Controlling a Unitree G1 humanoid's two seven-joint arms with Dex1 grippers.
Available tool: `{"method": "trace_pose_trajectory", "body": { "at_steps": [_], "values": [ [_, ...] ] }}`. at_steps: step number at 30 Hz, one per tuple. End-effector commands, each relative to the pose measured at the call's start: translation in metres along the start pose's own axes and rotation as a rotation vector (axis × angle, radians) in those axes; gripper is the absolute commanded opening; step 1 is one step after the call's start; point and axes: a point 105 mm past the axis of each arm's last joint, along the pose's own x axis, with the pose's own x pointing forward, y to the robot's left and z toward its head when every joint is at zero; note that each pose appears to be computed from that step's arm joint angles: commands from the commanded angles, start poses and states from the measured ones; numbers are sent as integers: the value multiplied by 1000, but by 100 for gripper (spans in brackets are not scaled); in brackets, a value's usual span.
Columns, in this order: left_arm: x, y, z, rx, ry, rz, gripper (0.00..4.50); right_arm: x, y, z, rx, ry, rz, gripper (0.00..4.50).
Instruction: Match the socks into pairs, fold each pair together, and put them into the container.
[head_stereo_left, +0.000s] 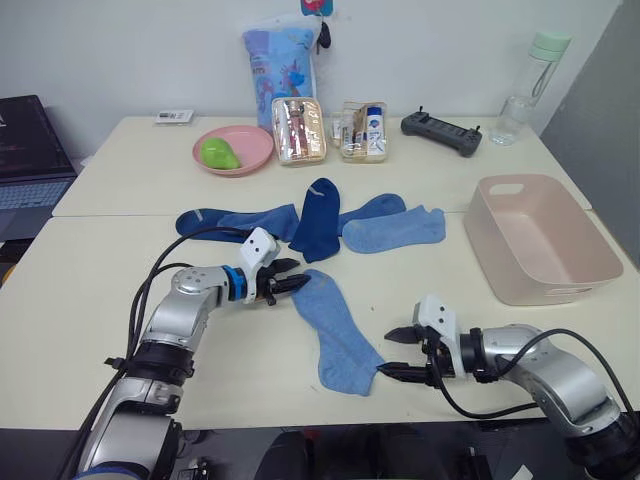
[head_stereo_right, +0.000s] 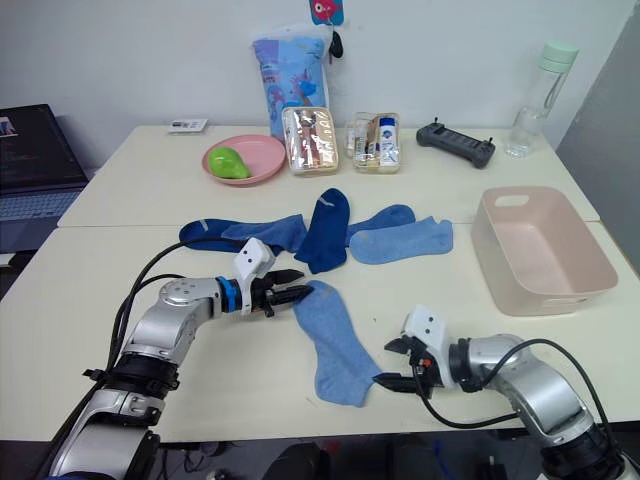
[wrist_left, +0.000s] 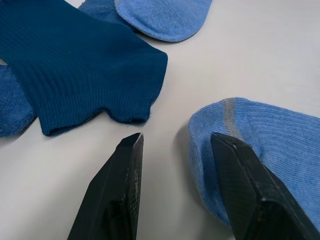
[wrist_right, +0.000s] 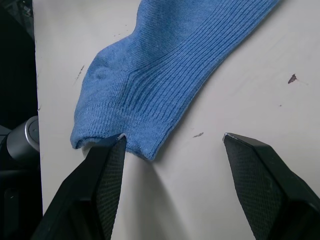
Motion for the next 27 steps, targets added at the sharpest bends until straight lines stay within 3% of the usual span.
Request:
{"method": "trace_pose_trajectory", "body": {
  "at_steps": [1,4,8,9,11,17,19,27],
  "values": [
    [0,0,6,31,-18,-3,217,-3,2,5,-31,-6,3,335],
    [-1,-1,7,30,-23,-8,154,-3,1,0,-42,9,-4,335],
    [-2,-2,7,26,-27,-13,28,-2,0,-2,-44,15,-5,335],
    [-2,-2,7,24,-29,-16,2,-2,1,-3,-46,15,-3,315],
    [-2,-3,8,21,-33,-19,0,0,2,-2,-45,12,1,272],
    [-3,-6,7,10,-36,-18,0,1,4,0,-37,7,14,56],
    [-4,-9,7,2,-43,-27,0,2,4,1,-36,7,22,4],
    [-8,-11,7,-7,-51,-13,0,0,4,2,-32,16,51,4]
  ]
}}
